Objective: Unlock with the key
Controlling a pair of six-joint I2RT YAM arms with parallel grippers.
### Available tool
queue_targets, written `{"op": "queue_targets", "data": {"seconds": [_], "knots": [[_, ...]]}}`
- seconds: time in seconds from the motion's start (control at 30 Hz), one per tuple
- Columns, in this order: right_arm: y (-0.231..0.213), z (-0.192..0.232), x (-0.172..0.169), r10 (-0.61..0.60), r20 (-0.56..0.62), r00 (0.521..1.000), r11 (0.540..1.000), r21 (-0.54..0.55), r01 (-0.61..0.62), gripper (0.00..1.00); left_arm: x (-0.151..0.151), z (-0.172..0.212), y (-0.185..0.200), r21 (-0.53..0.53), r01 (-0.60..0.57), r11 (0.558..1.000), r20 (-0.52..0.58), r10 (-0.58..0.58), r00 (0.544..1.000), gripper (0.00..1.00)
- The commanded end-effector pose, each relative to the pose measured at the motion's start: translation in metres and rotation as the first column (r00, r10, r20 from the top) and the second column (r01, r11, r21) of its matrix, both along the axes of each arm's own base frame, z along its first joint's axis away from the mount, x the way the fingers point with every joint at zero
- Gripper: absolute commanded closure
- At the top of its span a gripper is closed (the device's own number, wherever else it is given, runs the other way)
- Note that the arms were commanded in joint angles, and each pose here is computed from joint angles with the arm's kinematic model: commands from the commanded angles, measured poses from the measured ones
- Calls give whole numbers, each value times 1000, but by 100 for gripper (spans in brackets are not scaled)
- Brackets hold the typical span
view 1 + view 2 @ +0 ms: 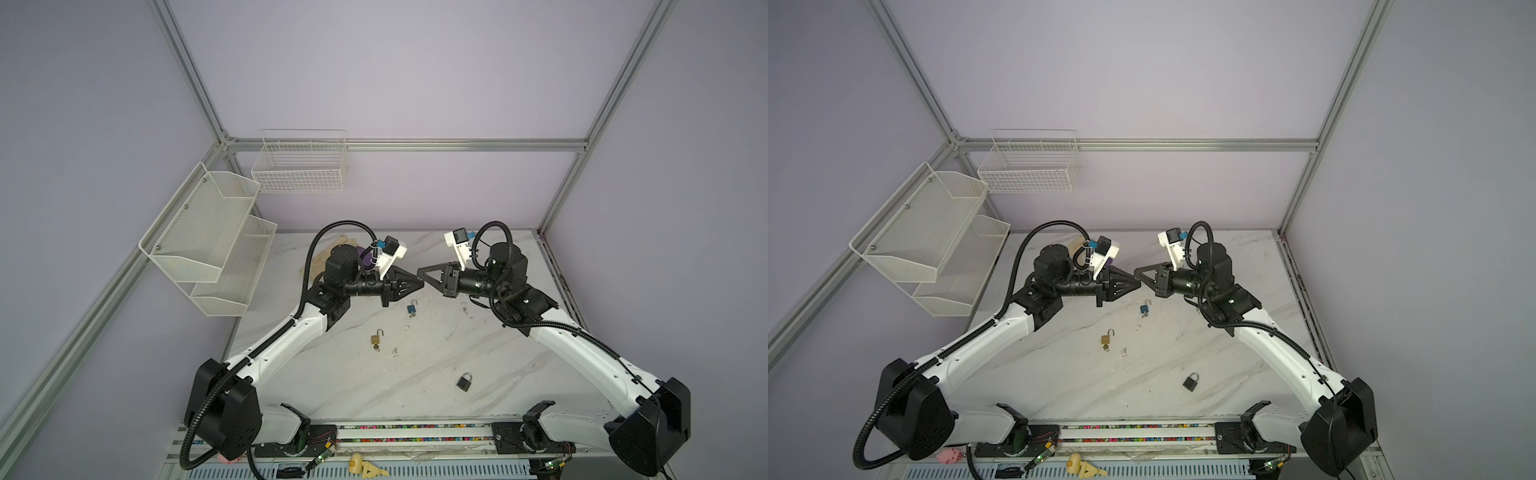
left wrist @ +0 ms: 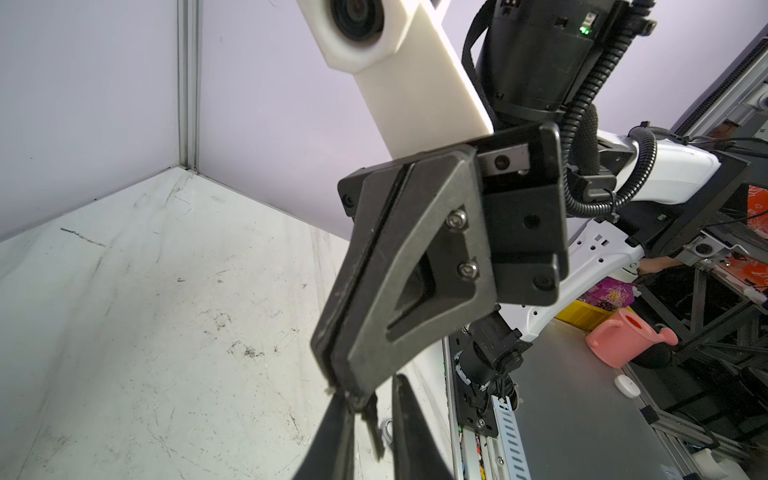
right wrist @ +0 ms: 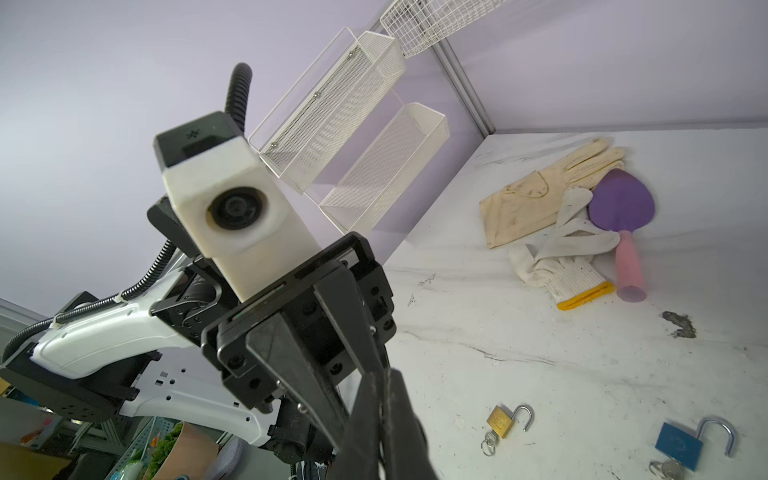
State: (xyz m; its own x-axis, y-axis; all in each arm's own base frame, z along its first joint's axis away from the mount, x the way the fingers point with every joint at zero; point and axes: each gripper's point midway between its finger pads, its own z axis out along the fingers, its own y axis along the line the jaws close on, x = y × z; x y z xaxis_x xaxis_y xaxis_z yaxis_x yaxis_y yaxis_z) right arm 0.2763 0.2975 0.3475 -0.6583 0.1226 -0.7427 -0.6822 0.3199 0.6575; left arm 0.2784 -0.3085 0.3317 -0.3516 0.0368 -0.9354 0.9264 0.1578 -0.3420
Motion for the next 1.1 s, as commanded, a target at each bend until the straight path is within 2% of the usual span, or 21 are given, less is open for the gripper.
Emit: {"op": "queue_targets", "data": {"seconds": [0.0, 0.17, 0.53, 0.77, 0.83, 0.93, 1.07], "knots": [[2, 7, 1, -11, -23, 1000, 1000, 28, 11, 100, -11, 27, 0, -58, 15, 998, 110, -8, 994, 79], [-1, 16, 7, -55, -14, 998, 997, 56, 56, 100, -15, 23, -3, -61, 41, 997, 99, -35, 994, 72], [-6, 30, 10, -98, -8, 995, 988, 115, 98, 100, -7, 11, -5, -69, 5, 998, 59, -1, 998, 70], [-7, 34, 10, -105, -9, 994, 984, 145, 106, 100, -8, 8, -5, -65, -1, 998, 45, 4, 999, 76], [-8, 34, 10, -110, -8, 994, 983, 148, 110, 100, -7, 10, -5, -68, -2, 998, 50, 6, 999, 82], [-9, 35, 9, -110, -10, 994, 982, 154, 110, 100, -5, 11, -5, -72, -11, 997, 50, 15, 999, 82], [-10, 34, 8, -116, -6, 993, 981, 155, 116, 100, -4, 16, -5, -80, -13, 997, 60, 17, 998, 91]]}}
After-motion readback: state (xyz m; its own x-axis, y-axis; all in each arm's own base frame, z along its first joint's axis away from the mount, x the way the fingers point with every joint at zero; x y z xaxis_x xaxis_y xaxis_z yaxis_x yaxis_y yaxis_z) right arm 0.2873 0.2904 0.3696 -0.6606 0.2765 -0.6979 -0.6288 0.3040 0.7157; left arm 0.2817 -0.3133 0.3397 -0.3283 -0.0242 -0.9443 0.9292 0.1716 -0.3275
